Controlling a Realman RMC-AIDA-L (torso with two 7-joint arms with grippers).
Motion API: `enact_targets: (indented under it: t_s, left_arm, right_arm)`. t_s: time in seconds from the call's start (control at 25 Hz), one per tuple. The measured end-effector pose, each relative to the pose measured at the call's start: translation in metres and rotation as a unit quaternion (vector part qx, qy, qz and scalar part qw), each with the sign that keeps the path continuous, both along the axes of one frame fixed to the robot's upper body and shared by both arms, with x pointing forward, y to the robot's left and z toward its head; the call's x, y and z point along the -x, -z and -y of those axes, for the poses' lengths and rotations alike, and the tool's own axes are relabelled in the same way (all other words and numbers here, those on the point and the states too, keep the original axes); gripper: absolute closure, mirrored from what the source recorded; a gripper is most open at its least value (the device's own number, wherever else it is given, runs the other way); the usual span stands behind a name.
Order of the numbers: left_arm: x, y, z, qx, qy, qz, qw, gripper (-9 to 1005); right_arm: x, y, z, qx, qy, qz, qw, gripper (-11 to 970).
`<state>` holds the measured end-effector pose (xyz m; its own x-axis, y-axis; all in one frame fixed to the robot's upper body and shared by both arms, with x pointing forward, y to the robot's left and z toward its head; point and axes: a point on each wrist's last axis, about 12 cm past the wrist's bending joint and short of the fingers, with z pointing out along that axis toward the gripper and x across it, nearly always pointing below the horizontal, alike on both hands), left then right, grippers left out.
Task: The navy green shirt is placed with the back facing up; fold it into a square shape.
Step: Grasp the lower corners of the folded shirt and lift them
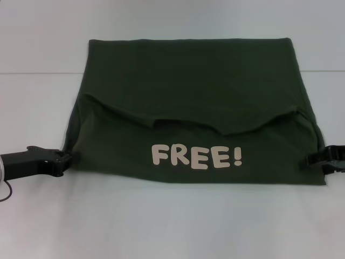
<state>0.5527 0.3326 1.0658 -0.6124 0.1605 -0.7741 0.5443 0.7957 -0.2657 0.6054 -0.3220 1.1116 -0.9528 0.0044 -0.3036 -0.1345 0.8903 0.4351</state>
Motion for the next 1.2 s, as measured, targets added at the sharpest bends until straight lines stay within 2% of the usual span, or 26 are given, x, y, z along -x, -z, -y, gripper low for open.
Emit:
enact_targets:
  t_s: [0.68, 1.12, 1.2]
  left_arm:
    - [0.0, -0.001, 0.0, 0.002, -0.001, 0.002, 1.0, 968]
    - [0.0, -0.001, 0.0, 0.004, -0.002, 0.001, 1.0, 969]
    - [0.0, -0.001, 0.0, 0.004, -0.002, 0.001, 1.0, 969]
  right_arm:
    - [-0.003, 0.004, -0.012, 0.008, -0.023, 0.005, 1.0, 309]
    - [-0.002, 0.006, -0.013, 0.018, -0.03, 0.005, 0.999, 557]
    - [-0.002, 0.006, -0.013, 0.018, -0.03, 0.005, 0.999, 631]
